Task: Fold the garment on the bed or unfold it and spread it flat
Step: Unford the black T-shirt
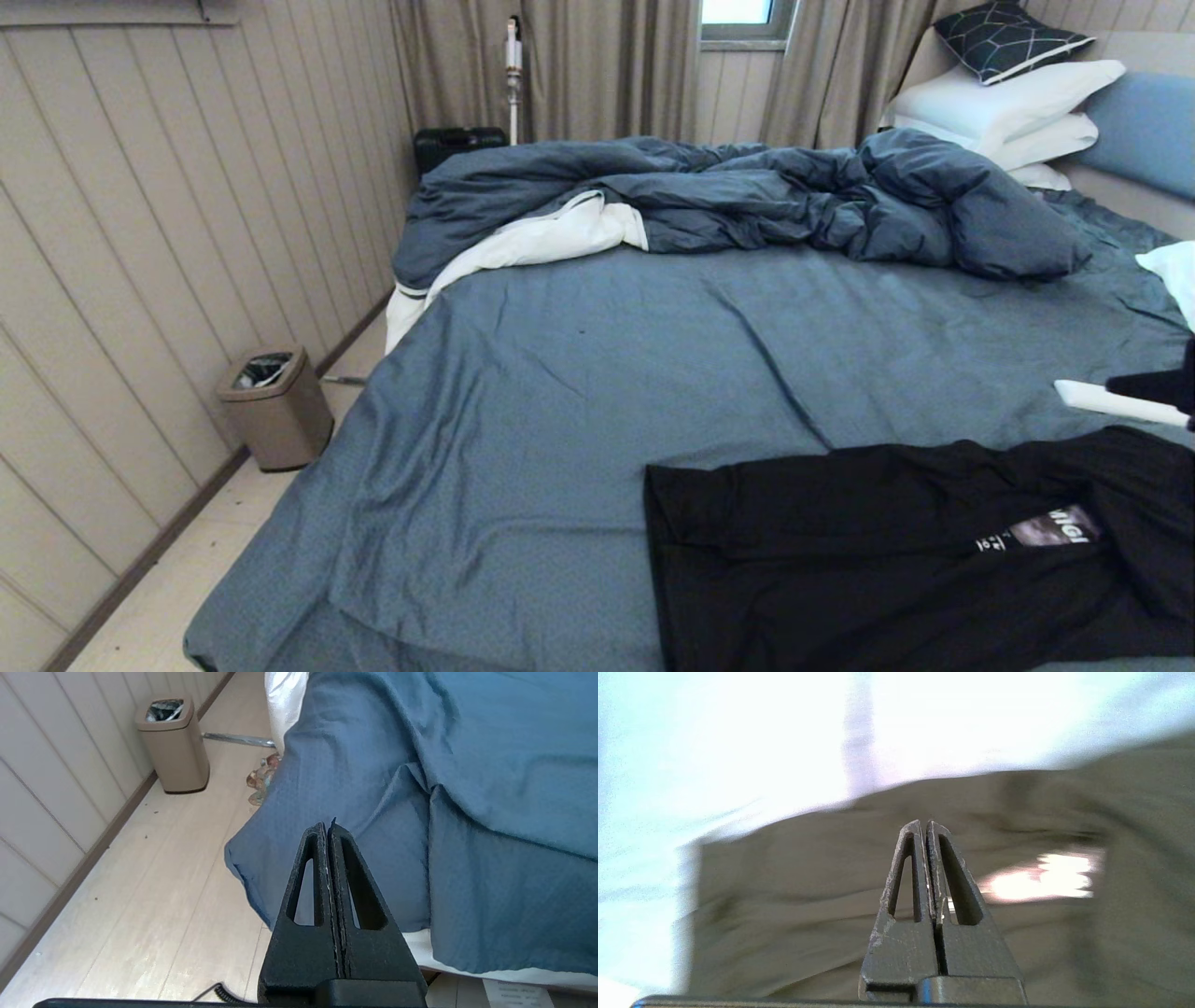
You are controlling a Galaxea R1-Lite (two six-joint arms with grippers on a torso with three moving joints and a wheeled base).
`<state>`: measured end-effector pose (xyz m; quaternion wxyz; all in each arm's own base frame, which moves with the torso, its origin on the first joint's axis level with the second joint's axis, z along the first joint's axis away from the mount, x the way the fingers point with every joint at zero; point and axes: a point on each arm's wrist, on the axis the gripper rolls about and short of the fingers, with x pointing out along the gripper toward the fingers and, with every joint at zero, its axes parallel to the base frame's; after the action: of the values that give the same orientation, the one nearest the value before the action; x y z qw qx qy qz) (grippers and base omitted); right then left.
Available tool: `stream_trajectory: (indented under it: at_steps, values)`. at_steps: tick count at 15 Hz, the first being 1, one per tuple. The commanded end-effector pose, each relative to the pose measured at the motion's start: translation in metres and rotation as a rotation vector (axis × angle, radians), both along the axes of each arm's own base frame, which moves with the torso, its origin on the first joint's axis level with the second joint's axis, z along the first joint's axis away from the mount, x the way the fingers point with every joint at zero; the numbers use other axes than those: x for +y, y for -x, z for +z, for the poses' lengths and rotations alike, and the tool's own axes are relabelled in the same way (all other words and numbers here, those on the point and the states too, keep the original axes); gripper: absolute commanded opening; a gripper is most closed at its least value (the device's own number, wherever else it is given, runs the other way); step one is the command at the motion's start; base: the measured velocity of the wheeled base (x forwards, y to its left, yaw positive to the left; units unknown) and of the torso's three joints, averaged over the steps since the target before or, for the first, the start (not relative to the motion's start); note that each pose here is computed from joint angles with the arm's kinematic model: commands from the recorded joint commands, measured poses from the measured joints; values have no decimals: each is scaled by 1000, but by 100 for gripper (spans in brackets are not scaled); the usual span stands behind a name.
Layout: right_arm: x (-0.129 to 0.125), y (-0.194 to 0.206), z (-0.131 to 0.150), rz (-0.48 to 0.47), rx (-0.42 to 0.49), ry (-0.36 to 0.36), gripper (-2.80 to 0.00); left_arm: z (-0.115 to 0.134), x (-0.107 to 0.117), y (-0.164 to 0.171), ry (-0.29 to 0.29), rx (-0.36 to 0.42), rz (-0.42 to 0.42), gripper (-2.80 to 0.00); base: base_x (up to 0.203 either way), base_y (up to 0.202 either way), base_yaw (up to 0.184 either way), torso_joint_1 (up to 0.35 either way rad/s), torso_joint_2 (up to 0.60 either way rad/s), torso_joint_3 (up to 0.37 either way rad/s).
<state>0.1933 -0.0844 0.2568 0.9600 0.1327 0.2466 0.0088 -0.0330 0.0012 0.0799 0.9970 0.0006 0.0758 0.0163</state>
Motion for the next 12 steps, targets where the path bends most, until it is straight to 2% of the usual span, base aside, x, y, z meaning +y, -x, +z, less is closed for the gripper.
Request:
stream_trajectory:
  at_steps: [1,3,5,8,10,12]
  values:
    - [26,5,11,94,-44,-12,-280,10,0,0,3,-1,-2,-280,0,0,0,0,0,0]
    - [34,1,11,119,-36,-48,-280,49,0,-3,45,-4,-2,-280,0,0,0,0,0,0]
    - [41,-3,18,158,-57,-46,-280,89,-1,-25,111,100,-14,-280,0,0,0,0,0,0]
    - [53,-14,34,207,-93,-74,-280,136,-6,-87,236,348,-152,-280,0,0,0,0,0,0]
    - [57,-33,35,229,-80,-97,-280,153,-16,-142,345,550,-277,-280,0,0,0,0,0,0]
    - [58,-50,36,243,-73,-109,-280,157,-41,-194,427,726,-386,-280,0,0,0,0,0,0]
